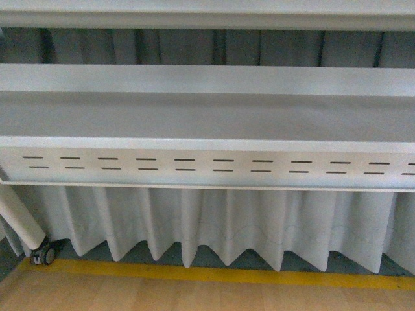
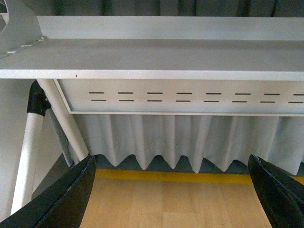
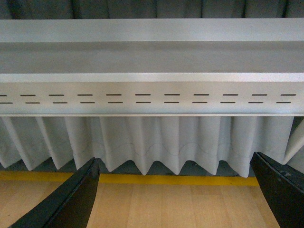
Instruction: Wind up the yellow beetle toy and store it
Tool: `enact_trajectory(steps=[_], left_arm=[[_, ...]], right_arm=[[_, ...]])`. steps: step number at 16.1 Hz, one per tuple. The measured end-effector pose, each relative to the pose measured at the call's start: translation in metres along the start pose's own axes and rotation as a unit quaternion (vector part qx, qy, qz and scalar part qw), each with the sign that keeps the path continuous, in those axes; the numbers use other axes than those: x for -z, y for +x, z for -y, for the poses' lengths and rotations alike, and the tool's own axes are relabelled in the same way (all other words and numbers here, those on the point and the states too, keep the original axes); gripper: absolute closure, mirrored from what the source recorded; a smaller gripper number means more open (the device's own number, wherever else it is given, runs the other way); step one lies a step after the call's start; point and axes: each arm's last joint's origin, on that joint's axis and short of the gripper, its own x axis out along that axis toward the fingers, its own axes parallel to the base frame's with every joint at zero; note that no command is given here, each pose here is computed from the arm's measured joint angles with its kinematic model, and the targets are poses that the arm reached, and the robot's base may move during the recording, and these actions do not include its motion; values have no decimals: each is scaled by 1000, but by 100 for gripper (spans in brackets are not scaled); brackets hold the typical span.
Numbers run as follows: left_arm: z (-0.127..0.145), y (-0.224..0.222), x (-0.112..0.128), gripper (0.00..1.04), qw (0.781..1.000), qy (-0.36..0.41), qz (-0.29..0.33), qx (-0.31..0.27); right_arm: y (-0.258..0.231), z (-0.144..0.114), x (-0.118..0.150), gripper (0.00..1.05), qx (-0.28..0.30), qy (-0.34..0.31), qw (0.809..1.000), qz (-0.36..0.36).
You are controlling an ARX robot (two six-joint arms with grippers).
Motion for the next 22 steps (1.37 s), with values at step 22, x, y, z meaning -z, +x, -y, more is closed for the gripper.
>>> enact_trajectory(steps=[22], left_arm=[[0, 0, 0, 7, 1000, 0, 0, 0]], right_arm=[[0, 0, 0, 7, 0, 0, 1000, 0]])
